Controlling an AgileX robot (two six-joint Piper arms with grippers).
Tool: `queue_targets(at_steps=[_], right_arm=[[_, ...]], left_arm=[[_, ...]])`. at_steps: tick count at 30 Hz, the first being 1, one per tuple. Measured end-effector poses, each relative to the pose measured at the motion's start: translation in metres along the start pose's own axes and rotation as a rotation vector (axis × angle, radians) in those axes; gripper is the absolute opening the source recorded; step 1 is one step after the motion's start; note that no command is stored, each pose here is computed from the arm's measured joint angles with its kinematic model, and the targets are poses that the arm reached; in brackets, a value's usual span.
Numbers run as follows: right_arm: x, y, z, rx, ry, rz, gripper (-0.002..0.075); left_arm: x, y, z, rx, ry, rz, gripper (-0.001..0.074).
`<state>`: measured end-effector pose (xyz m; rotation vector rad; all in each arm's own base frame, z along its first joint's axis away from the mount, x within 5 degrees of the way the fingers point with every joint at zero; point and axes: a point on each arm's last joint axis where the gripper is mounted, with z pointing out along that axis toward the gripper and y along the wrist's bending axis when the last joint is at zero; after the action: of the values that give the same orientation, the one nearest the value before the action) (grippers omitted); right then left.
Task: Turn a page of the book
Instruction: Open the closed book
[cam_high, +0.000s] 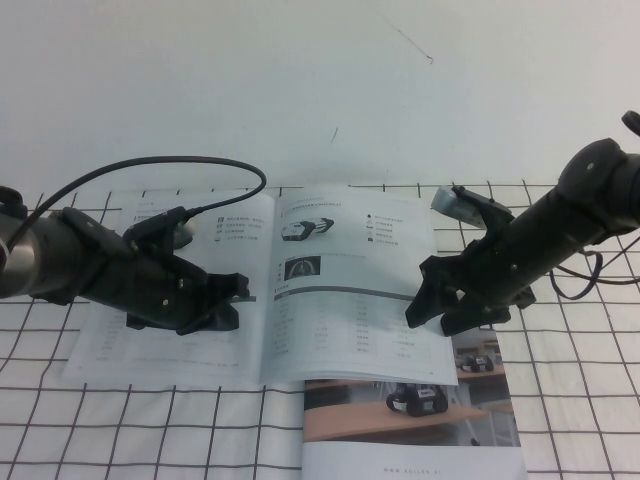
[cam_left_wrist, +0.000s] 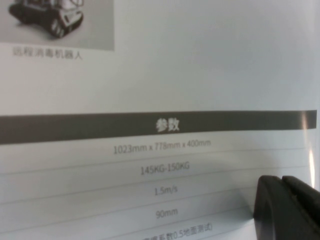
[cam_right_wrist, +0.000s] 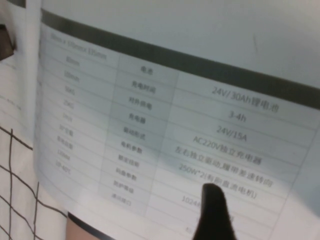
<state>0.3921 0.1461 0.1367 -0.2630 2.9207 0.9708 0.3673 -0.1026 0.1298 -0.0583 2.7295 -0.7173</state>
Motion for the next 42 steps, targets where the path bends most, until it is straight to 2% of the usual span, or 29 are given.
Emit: queue_targets(at_steps=[9,18,26,37,42], right_arm=[[-0.001,-0.004,0.007,-0.024,0.006,0.029,0.0456],[-0.01,0.005,0.014,-0.185,-0.082,0.024,0.0456],[-0.012,0.013,0.014,-0.25,-0.109,0.026,0.0456],[-0.012,0.016,0.012,-0.268,-0.113,0.027,0.0456],[-0.013,0.01,-0.008,-0.19,-0.135,0.021,0.0456]], left_arm=[[0.0,0.0,0.001,0.001,0.001,0.001,-0.0003],[0.0,0.0,0.001,0.003,0.0,-0.002,-0.0003],[0.0,0.0,0.001,0.003,0.001,-0.005,-0.0003],[0.0,0.0,0.001,0.004,0.0,-0.007,-0.0003],[0.0,0.0,0.001,0.004,0.0,-0.007,-0.0003]])
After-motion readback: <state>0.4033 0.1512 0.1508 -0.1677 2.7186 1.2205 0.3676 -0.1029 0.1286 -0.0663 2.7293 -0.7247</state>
